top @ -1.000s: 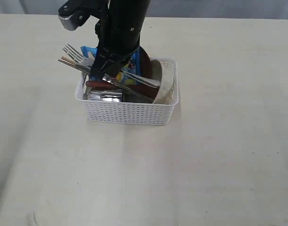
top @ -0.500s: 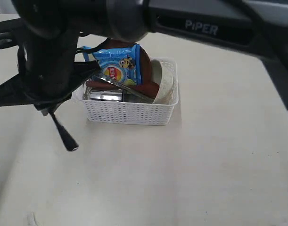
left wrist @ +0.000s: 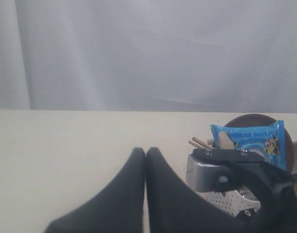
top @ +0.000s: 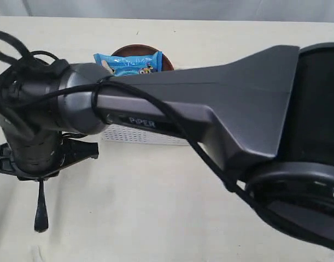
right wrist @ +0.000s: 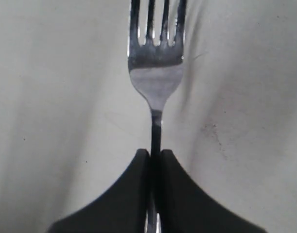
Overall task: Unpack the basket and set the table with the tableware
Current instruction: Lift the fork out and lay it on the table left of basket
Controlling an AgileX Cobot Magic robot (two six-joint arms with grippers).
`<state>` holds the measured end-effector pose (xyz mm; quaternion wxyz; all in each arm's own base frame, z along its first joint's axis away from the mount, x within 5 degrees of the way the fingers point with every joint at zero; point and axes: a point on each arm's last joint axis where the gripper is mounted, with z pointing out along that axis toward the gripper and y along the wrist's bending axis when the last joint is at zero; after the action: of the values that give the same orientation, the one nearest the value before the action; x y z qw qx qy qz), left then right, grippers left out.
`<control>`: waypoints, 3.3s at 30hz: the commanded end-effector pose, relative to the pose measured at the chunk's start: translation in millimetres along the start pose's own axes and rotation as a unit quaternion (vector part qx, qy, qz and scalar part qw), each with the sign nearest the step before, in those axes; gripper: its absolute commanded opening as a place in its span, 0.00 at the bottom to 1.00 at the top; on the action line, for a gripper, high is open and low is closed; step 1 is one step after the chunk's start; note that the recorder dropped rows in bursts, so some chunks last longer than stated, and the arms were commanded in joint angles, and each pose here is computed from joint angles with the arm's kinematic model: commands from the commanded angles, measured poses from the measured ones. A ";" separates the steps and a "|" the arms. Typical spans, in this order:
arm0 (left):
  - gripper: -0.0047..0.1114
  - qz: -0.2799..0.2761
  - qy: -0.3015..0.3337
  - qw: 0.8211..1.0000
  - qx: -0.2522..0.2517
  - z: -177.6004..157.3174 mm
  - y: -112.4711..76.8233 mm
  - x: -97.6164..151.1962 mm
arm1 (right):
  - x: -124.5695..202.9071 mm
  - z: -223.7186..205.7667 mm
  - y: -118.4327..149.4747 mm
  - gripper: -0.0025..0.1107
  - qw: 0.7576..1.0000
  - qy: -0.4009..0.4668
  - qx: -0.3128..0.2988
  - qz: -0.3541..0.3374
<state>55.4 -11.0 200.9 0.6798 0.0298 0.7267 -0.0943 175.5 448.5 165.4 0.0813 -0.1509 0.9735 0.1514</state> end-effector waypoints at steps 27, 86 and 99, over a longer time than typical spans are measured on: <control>0.04 0.000 -0.004 1.000 0.001 -0.1 0.0 0.1 | -51.1 -12.8 -78.0 0.02 0.985 0.000 0.162 0.054; 0.04 0.000 -0.004 1.000 0.001 -0.1 0.0 0.1 | -46.4 15.8 -64.9 0.43 0.990 -0.022 0.121 0.076; 0.04 0.000 -0.004 1.000 0.001 -0.1 0.0 0.1 | -44.7 -113.1 -57.6 0.43 0.988 -0.036 0.101 -0.115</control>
<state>55.4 -11.0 201.0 0.6803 0.0297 0.7263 -0.0943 228.0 382.6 235.3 0.1314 -0.2005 0.9699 0.0427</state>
